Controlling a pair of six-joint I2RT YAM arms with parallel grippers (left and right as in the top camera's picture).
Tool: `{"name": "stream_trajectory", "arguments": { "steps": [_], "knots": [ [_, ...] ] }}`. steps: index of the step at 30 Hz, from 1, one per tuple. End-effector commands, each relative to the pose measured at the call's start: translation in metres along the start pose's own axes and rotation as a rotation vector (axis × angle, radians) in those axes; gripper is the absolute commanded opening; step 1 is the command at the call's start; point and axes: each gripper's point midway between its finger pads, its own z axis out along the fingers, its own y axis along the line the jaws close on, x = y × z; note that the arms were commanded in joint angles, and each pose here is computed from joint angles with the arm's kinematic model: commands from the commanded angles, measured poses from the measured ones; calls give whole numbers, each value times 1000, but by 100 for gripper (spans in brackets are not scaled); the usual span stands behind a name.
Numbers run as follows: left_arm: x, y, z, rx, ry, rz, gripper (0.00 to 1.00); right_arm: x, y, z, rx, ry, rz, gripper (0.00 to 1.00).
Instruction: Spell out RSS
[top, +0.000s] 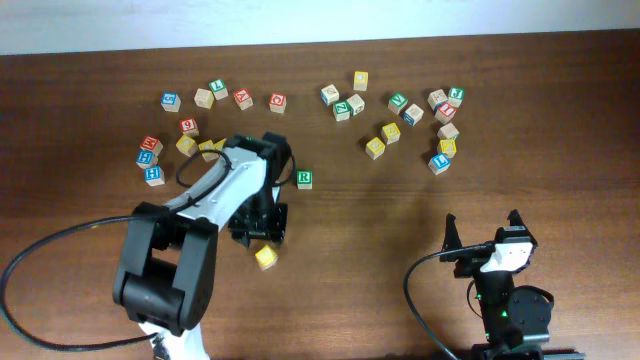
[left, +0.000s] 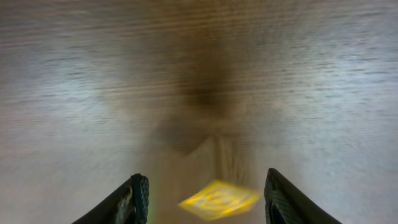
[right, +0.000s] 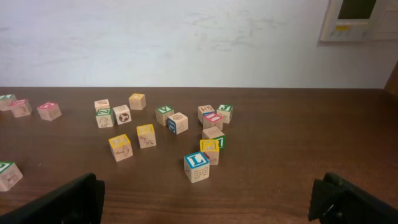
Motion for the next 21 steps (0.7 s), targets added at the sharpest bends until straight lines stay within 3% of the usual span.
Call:
{"name": "stream_trajectory", "arguments": {
  "steps": [1,12,16,21],
  "knots": [
    [12,-6,18,37,28,0,53,3,-1,0,6,5,-7,98],
    [11,-2,15,28,27,14,53,3,-1,0,6,5,-7,99],
    [5,19,-13,-7,2,-129,57,3,-1,0,6,5,-7,98],
    [28,26,-38,53,-4,-230,65,3,-1,0,6,5,-7,99]
  ]
}}
